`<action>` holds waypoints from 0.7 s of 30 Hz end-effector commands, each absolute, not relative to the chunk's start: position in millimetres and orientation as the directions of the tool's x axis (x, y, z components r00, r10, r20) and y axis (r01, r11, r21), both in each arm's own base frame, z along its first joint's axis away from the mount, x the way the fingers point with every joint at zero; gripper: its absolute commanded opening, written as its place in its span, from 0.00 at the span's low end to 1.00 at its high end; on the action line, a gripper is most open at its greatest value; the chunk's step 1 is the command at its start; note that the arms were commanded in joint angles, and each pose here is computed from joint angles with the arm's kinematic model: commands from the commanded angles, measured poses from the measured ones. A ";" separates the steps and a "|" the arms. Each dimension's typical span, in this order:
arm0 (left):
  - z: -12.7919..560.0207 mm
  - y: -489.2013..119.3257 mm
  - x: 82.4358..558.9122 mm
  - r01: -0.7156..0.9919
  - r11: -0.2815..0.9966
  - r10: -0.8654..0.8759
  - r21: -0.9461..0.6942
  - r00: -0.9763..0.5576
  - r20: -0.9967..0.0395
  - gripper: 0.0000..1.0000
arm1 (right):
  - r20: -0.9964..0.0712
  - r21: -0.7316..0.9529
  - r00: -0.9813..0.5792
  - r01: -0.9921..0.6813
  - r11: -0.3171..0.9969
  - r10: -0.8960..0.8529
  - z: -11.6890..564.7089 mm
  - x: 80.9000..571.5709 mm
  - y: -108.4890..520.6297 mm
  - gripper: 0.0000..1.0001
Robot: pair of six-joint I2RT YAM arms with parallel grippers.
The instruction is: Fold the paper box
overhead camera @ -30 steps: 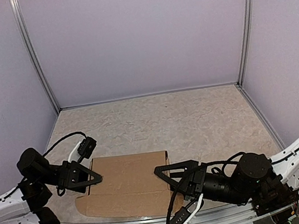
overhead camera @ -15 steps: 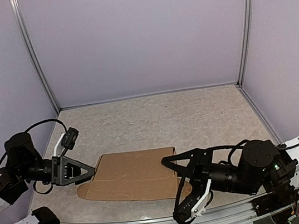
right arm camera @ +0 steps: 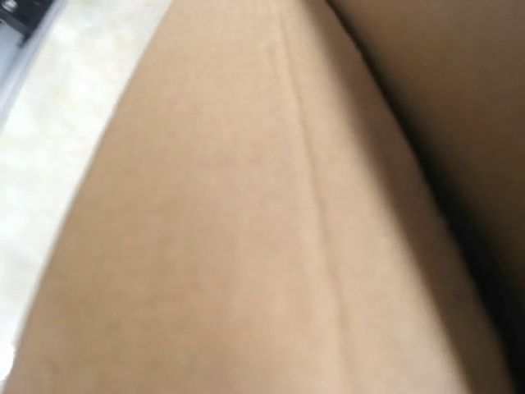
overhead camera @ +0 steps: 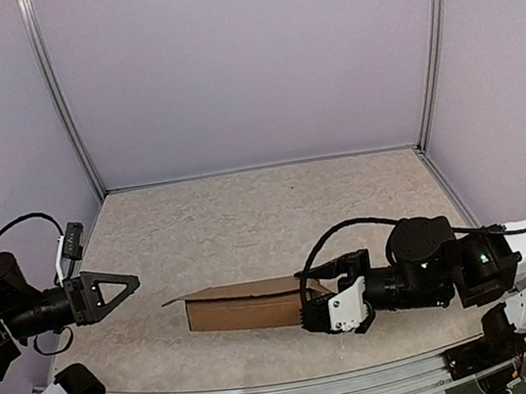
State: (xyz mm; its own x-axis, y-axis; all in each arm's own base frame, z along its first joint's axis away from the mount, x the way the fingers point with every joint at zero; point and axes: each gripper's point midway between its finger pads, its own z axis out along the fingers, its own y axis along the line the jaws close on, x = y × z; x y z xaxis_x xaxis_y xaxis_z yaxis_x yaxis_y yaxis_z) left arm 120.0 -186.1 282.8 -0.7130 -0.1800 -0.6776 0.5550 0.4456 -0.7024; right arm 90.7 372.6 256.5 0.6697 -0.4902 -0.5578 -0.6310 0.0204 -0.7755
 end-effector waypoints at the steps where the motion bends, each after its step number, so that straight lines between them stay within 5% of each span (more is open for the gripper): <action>1: 284.1 -167.6 135.4 0.512 0.517 -0.290 -0.686 -0.649 -0.703 0.99 | -0.738 -0.577 0.504 -0.816 0.032 -0.449 248.0 84.7 370.8 0.13; 8: 287.6 -175.0 131.7 0.557 0.492 -0.256 -0.669 -0.642 -0.723 0.97 | -0.877 -0.288 0.214 -0.951 0.116 -0.429 230.8 100.8 365.7 0.10; 21: 280.3 -210.5 143.1 0.642 0.585 -0.049 -0.496 -0.583 -0.811 0.96 | -0.914 0.145 -0.168 -0.985 0.088 -0.370 194.0 98.5 356.7 0.14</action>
